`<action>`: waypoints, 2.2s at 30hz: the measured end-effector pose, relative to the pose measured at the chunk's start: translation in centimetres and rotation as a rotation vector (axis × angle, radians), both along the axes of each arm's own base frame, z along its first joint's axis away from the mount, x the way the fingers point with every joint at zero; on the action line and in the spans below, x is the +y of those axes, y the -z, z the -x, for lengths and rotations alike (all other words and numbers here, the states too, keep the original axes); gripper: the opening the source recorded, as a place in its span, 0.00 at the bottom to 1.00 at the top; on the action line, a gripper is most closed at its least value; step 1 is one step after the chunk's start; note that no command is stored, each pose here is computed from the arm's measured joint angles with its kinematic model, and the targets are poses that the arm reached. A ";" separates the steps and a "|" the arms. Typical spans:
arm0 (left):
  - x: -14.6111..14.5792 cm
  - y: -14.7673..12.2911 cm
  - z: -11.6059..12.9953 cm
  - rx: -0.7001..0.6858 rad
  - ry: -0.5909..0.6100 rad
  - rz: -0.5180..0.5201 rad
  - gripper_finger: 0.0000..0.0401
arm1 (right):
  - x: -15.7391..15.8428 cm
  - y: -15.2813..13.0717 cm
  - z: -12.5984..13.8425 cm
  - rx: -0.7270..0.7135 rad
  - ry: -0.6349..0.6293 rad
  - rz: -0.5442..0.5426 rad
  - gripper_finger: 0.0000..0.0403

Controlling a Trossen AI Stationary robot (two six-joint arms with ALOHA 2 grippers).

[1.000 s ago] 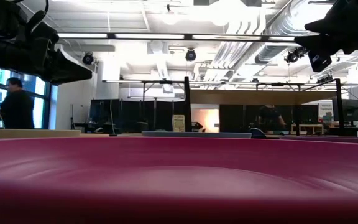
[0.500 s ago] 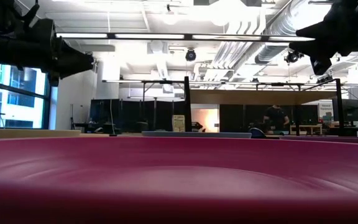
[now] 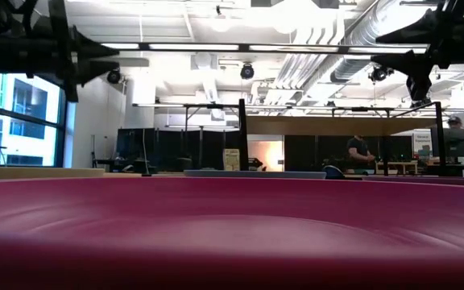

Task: Place and stack plates onto a shelf
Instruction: Put the purple plate on the shelf

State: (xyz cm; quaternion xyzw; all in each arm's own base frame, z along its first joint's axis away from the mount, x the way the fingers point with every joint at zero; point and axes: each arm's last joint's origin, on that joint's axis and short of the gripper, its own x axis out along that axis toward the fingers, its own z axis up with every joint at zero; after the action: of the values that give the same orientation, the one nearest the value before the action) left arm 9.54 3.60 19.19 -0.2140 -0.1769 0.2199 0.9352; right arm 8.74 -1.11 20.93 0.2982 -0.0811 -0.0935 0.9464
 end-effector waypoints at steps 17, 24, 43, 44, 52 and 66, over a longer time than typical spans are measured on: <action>-0.4 -3.0 0.4 -0.070 0.098 -0.041 0.29 | 0.0 -0.9 0.1 -0.116 -0.015 -0.104 0.34; -0.5 -6.8 0.4 -0.024 0.132 -0.035 0.29 | 0.1 -2.2 0.5 -0.254 -0.045 -0.075 0.34; -0.7 -18.2 0.1 0.038 0.169 -0.200 0.29 | 0.6 -11.3 3.6 -0.096 -0.075 0.175 0.34; -0.6 -18.3 -0.1 0.063 0.171 -0.194 0.29 | 0.6 -12.0 3.8 -0.059 -0.076 0.184 0.34; -0.3 -18.3 -1.2 0.266 0.193 -0.112 0.29 | 0.5 -15.8 3.8 0.328 -0.071 0.129 0.34; 0.1 -16.6 -2.4 0.416 0.209 -0.043 0.29 | 0.3 -13.6 -3.0 0.834 -0.137 -0.233 0.34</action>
State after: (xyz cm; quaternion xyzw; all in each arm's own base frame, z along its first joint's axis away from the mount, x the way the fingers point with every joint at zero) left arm 11.94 3.68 35.83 -0.1614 0.0380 0.1574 0.9735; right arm 11.74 -0.83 34.55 0.3443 0.3389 -0.1514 0.8624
